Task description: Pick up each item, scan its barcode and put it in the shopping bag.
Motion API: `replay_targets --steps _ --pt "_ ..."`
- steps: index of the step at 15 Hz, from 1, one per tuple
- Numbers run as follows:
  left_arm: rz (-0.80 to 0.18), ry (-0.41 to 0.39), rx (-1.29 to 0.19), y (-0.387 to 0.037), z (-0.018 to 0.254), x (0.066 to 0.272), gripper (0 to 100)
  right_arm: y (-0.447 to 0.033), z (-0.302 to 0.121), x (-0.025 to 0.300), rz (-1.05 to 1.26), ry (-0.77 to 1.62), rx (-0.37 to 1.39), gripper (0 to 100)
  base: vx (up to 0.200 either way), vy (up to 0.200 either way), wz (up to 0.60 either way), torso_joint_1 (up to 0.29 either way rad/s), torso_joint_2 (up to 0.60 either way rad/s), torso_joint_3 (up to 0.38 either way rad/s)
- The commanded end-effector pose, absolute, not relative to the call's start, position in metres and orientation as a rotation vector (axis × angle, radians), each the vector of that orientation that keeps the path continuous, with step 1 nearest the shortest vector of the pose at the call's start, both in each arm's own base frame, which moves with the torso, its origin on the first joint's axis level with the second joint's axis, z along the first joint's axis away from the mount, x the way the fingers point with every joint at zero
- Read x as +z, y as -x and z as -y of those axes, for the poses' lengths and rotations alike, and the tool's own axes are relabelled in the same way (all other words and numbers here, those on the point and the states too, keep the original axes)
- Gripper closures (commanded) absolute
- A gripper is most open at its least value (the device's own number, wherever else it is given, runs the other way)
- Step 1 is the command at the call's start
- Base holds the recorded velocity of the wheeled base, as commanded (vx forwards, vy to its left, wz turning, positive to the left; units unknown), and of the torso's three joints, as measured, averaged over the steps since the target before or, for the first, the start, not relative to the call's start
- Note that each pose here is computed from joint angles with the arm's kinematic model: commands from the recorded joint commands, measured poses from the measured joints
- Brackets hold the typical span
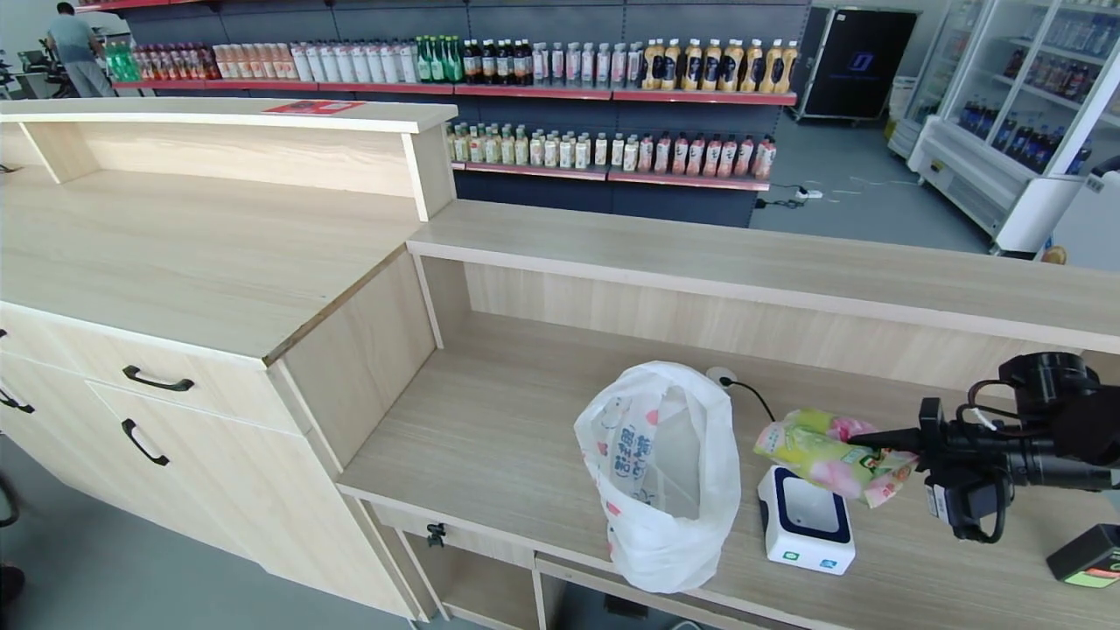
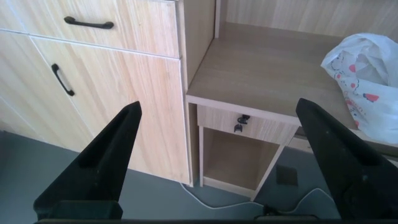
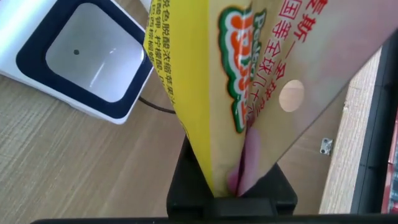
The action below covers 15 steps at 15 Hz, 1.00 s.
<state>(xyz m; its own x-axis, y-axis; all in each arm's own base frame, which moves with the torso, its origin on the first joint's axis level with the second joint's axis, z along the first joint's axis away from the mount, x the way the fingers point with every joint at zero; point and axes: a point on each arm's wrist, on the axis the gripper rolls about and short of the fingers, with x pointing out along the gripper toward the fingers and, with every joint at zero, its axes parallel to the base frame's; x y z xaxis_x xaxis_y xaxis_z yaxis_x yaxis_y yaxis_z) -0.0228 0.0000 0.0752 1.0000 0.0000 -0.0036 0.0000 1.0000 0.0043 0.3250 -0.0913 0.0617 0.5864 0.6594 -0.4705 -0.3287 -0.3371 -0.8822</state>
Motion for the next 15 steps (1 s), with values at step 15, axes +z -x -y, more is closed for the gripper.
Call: replay_targets --steps 15 --pt "-0.003 -0.005 0.000 0.023 0.000 0.075 0 -0.332 0.109 0.032 0.263 1.644 1.040 100 0.000 0.000 0.00 0.000 0.00 0.000"
